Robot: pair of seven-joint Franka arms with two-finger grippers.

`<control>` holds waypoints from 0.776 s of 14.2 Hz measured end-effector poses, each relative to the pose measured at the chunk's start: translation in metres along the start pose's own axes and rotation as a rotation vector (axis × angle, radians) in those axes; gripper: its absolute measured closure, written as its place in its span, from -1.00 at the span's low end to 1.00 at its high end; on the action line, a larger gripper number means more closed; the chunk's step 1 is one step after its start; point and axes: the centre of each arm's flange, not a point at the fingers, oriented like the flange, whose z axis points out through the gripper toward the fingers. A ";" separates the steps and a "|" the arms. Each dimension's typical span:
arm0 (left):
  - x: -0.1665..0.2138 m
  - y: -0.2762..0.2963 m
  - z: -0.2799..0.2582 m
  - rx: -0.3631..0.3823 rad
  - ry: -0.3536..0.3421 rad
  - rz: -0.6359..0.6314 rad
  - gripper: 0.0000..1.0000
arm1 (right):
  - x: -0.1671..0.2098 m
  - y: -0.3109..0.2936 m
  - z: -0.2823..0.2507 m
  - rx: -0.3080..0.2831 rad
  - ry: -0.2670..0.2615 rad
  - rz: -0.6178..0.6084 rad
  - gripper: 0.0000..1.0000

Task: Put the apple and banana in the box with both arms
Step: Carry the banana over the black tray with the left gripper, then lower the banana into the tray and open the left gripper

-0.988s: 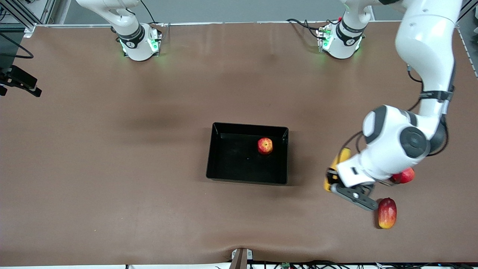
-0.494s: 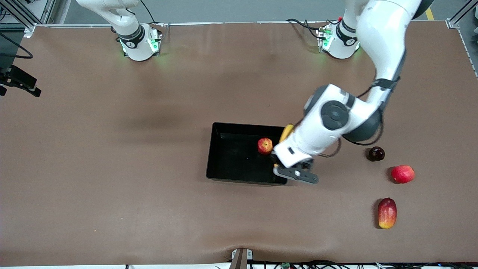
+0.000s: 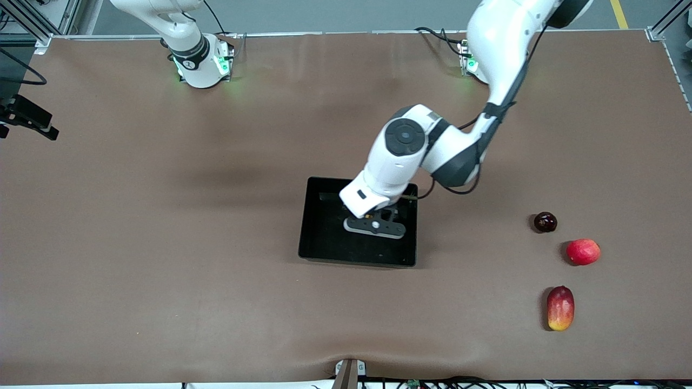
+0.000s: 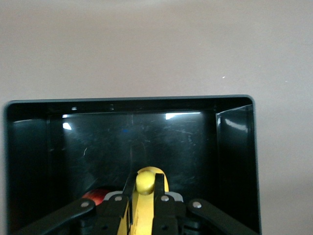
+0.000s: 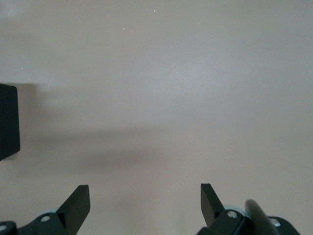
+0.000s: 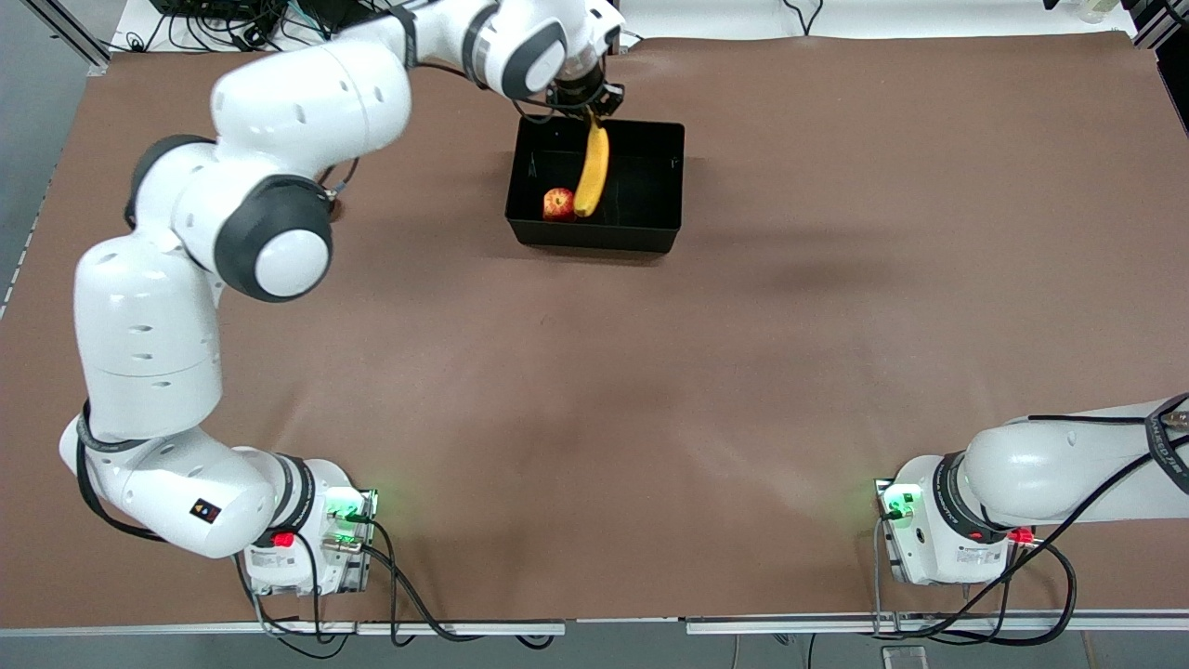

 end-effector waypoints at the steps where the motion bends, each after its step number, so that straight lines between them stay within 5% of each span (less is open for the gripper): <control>1: -0.004 0.006 0.010 -0.001 0.015 -0.005 0.67 | 0.000 0.001 0.000 0.000 0.000 0.003 -1.00; 11: -0.020 0.020 0.081 0.009 0.099 -0.029 0.67 | 0.000 0.003 0.000 0.001 -0.002 0.005 -1.00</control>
